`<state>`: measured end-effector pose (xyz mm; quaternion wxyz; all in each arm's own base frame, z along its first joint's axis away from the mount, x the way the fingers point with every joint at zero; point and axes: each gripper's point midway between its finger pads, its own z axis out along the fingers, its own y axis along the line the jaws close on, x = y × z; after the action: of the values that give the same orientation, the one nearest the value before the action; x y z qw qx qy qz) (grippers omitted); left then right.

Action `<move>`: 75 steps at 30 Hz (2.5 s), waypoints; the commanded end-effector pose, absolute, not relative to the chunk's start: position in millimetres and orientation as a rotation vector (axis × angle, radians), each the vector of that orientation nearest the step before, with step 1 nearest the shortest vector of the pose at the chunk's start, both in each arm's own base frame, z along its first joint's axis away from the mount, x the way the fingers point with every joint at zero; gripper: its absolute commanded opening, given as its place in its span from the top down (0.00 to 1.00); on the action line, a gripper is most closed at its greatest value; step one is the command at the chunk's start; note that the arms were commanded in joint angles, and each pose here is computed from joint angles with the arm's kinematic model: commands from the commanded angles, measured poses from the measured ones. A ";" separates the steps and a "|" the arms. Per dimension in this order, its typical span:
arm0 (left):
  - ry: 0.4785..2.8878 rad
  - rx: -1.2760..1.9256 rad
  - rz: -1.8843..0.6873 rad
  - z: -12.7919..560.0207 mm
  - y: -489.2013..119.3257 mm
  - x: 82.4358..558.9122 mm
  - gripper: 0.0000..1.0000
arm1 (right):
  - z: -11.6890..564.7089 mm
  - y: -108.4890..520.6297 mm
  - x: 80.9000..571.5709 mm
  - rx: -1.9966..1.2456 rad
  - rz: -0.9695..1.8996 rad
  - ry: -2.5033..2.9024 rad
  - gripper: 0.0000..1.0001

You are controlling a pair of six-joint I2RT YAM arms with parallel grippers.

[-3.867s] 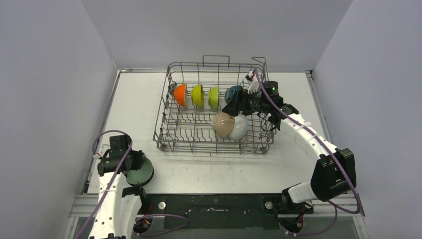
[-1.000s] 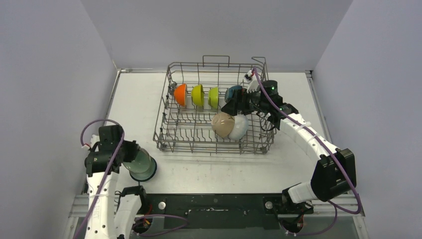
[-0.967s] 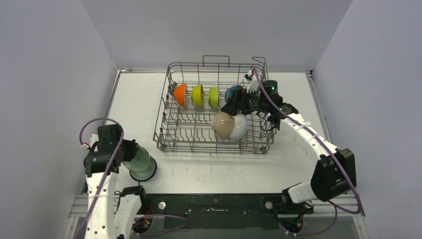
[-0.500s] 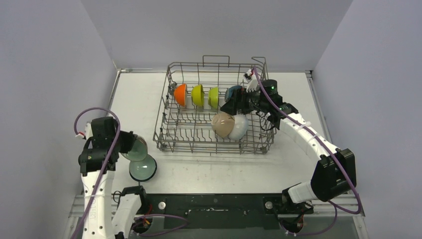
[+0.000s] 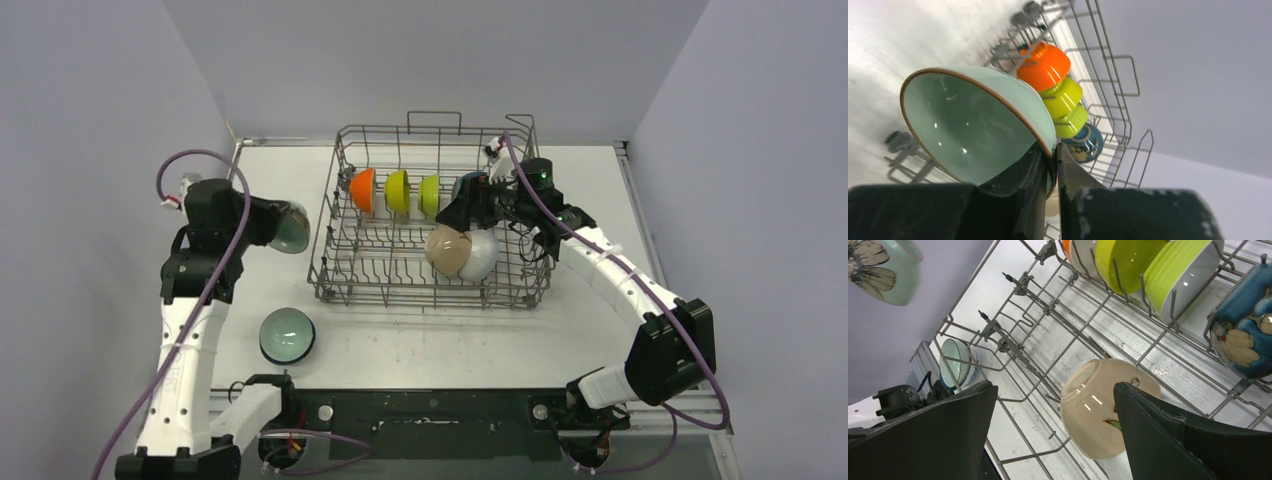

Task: Load the bowls into the dish rack
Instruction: Place the bowl in the dish rack.

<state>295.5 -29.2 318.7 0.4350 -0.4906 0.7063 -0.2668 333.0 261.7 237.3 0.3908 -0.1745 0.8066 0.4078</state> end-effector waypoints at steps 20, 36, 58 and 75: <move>1.713 -1.056 -1.339 376.6 -251.9 354.0 1.00 | 308.3 340.8 290.3 -0.645 0.792 1.660 0.10; 1.714 -1.129 -1.426 362.6 -261.1 345.5 1.00 | 290.9 326.1 306.8 -0.506 0.315 1.700 0.10; 1.718 -1.107 -1.472 357.4 -262.2 337.0 0.82 | 278.1 314.4 331.0 -0.442 0.185 1.739 0.95; 1.474 -0.541 -1.299 407.9 -203.9 316.9 0.03 | 256.1 293.3 360.7 -0.437 0.605 1.909 0.95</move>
<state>324.9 -225.7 372.6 0.4317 -0.3188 0.6375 -0.5528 356.9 271.7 214.5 0.5121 -0.1919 0.8261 0.1360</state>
